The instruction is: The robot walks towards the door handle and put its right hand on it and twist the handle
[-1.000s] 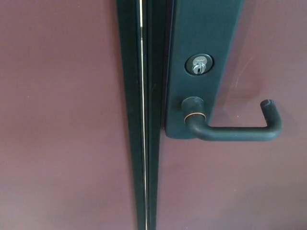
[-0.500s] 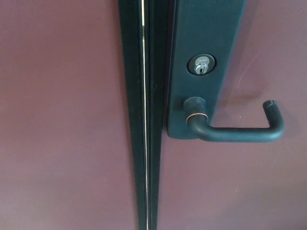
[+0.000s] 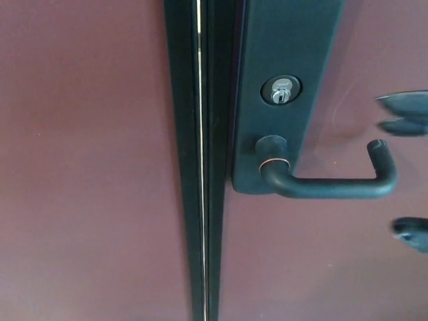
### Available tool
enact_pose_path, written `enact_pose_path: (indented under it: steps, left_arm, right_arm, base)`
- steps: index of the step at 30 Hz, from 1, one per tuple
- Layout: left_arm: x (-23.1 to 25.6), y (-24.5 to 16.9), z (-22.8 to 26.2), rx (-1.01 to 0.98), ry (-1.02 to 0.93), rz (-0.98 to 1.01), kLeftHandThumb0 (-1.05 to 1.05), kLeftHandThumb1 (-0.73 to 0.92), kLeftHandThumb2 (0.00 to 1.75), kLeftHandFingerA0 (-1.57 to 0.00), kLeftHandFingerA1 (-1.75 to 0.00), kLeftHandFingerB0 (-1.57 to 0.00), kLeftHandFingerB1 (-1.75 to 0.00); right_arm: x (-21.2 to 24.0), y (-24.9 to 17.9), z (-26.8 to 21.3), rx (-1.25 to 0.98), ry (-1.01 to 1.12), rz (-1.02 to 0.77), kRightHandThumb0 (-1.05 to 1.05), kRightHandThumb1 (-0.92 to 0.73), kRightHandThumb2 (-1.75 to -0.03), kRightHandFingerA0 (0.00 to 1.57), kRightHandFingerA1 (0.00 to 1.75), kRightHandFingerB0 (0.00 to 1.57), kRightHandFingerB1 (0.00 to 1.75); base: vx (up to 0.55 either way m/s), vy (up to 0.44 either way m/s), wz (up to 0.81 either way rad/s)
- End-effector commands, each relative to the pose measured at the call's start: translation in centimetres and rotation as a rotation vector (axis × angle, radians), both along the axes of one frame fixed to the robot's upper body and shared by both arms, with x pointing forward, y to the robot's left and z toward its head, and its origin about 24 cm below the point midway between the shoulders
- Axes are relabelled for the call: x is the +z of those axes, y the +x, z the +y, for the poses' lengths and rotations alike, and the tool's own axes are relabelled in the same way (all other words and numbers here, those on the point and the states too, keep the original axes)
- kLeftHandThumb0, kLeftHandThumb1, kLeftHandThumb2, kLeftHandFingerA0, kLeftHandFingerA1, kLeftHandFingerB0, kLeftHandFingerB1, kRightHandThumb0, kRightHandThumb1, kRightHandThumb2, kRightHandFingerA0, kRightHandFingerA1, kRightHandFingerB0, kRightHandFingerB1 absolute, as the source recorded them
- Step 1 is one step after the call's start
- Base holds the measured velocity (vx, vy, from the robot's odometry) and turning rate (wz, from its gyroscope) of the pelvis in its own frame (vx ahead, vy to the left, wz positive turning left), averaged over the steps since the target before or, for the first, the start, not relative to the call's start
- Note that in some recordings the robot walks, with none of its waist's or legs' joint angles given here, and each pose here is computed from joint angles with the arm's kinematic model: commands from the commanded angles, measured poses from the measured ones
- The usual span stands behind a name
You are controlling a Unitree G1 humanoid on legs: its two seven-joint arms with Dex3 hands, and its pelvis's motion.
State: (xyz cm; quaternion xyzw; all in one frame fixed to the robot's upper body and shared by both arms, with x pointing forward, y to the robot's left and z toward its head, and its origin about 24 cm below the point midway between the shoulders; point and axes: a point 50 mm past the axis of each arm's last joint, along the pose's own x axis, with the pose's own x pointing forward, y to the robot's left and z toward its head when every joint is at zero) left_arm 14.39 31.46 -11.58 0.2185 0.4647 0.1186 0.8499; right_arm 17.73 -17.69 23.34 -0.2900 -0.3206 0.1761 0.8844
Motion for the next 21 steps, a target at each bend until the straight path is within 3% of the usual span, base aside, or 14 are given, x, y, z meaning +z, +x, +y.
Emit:
enact_pose_path:
  steps: [1, 6, 7, 13, 14, 15, 19, 20, 21]
  left_arm:
    - [0.3, 0.3, 0.4, -0.030, 0.056, 0.005, -0.29, 0.55, 0.56, -0.56, -0.45, -0.43, -0.38]
    - [0.3, 0.4, 0.3, -0.015, 0.038, 0.010, -0.29, 0.54, 0.56, -0.56, -0.44, -0.43, -0.38]
    - [0.3, 0.5, 0.3, -0.020, 0.039, 0.007, -0.30, 0.54, 0.56, -0.56, -0.44, -0.43, -0.38]
    - [0.3, 0.7, 0.2, -0.013, 0.037, 0.002, -0.30, 0.53, 0.56, -0.56, -0.44, -0.43, -0.38]
    - [0.3, 0.7, 0.2, -0.019, 0.039, 0.006, -0.30, 0.53, 0.56, -0.56, -0.44, -0.43, -0.38]
    - [0.3, 0.7, 0.2, -0.022, 0.040, 0.006, -0.30, 0.53, 0.56, -0.56, -0.44, -0.43, -0.38]
    - [0.4, 0.7, 0.2, -0.029, 0.043, 0.004, -0.30, 0.53, 0.56, -0.56, -0.44, -0.43, -0.38]
    - [0.4, 0.7, 0.3, -0.031, 0.043, 0.005, -0.30, 0.53, 0.56, -0.56, -0.44, -0.42, -0.38]
    - [0.4, 0.6, 0.3, -0.029, 0.044, 0.006, -0.30, 0.53, 0.56, -0.56, -0.44, -0.42, -0.38]
  right_arm:
    - [-1.5, 2.8, 1.6, -0.124, -0.187, 0.060, -0.65, -0.38, -0.72, 0.50, 0.50, 0.44, 0.45]
    - [-2.0, 4.3, 3.0, -0.126, -0.293, 0.101, -0.65, -0.39, -0.71, 0.46, 0.48, 0.40, 0.43]
    - [-2.3, 4.6, 3.2, -0.126, -0.304, 0.117, -0.61, -0.46, -0.55, 0.49, 0.40, 0.43, 0.35]
    - [-3.1, 5.4, 4.0, -0.134, -0.347, 0.160, -0.60, -0.47, -0.55, 0.39, 0.38, 0.36, 0.34]
    - [-3.4, 5.4, 4.2, -0.133, -0.357, 0.179, -0.64, -0.41, -0.75, 0.31, 0.46, 0.28, 0.41]
    - [-3.5, 5.5, 4.2, -0.133, -0.361, 0.187, -0.60, -0.47, -0.55, 0.32, 0.37, 0.32, 0.32]
    - [-4.4, 5.6, 4.5, -0.135, -0.384, 0.241, -0.60, -0.46, -0.55, 0.27, 0.35, 0.30, 0.32]
    - [-4.7, 5.8, 4.5, -0.136, -0.392, 0.259, -0.28, -0.20, -0.83, 0.12, 0.52, 0.11, 0.50]
    - [-4.9, 5.8, 4.6, -0.137, -0.395, 0.269, -0.28, -0.20, -0.83, 0.11, 0.52, 0.10, 0.49]
  base:
    - [0.00, 0.000, 0.00]
    - [0.00, 0.000, 0.00]
    - [0.00, 0.000, 0.00]
    - [0.00, 0.000, 0.00]
    - [0.00, 0.000, 0.00]
    - [0.00, 0.000, 0.00]
    - [0.00, 0.000, 0.00]
    - [0.00, 0.000, 0.00]
    - [0.00, 0.000, 0.00]
